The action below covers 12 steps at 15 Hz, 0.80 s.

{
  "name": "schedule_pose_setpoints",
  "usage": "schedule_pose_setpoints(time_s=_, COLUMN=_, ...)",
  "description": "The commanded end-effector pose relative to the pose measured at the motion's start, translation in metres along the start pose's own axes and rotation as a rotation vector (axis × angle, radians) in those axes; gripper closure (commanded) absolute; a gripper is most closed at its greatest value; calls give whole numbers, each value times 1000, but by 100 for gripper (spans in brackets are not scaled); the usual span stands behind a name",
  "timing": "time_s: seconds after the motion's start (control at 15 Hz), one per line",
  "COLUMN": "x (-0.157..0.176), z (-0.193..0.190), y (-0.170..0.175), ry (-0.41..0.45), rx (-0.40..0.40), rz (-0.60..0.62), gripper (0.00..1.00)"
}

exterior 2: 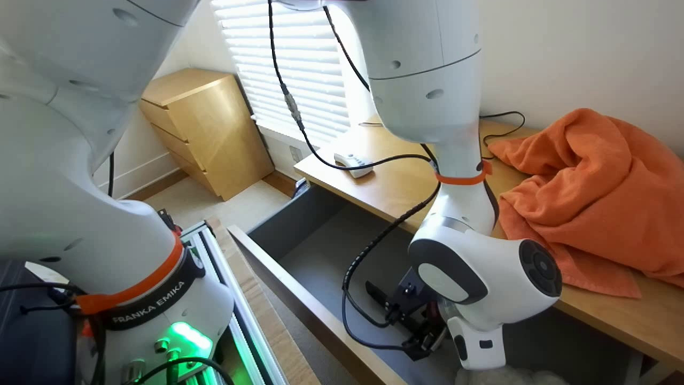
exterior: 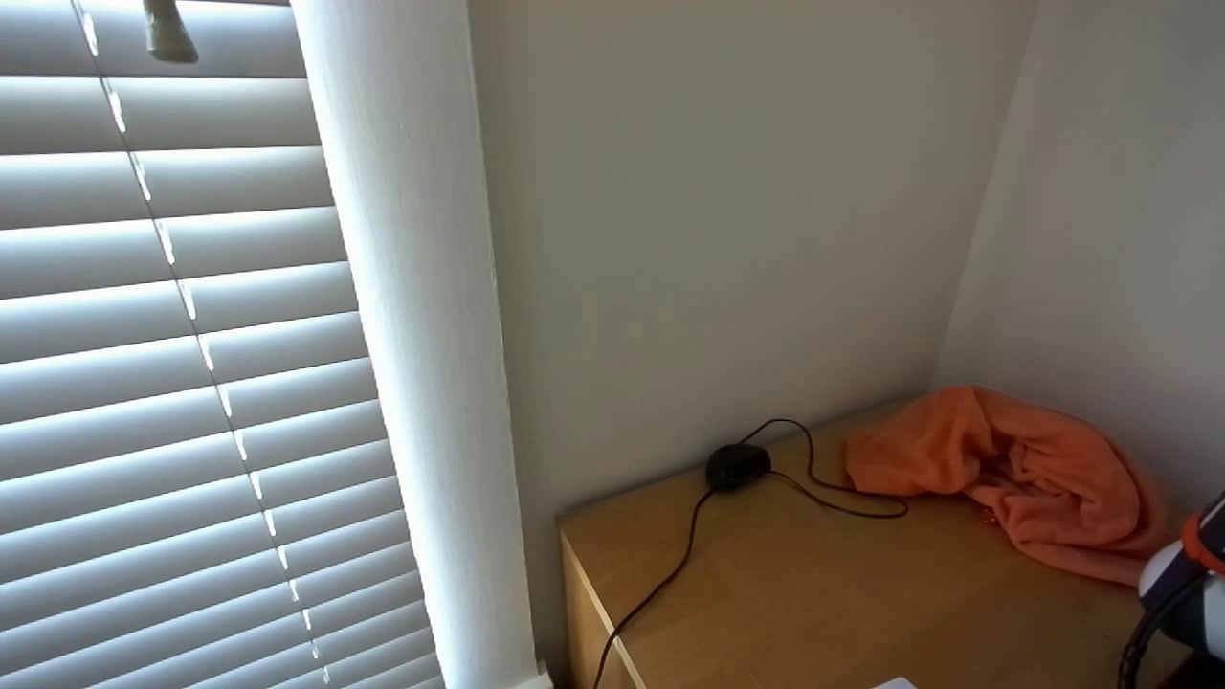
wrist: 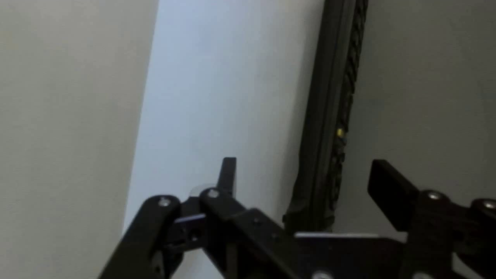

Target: Remove the remote controller from the opened drawer and put it on the counter top pointing forward

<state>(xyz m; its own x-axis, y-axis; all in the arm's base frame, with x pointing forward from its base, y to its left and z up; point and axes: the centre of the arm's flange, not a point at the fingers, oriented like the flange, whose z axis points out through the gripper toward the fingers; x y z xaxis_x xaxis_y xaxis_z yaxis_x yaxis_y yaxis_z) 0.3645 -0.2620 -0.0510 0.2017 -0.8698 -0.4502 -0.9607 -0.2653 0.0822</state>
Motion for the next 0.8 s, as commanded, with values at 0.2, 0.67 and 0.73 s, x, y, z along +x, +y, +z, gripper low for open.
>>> schedule_pose_setpoints(time_s=0.2, x=17, z=19, y=-1, ry=-38, rx=56, rz=-32, gripper=65)
schedule_pose_setpoints(time_s=0.67, x=-2, z=1, y=2, ry=-75, rx=121, rz=-79, gripper=92)
schedule_pose_setpoints(time_s=0.73, x=-6, z=-2, y=2, ry=-85, rx=121, rz=-89, gripper=93)
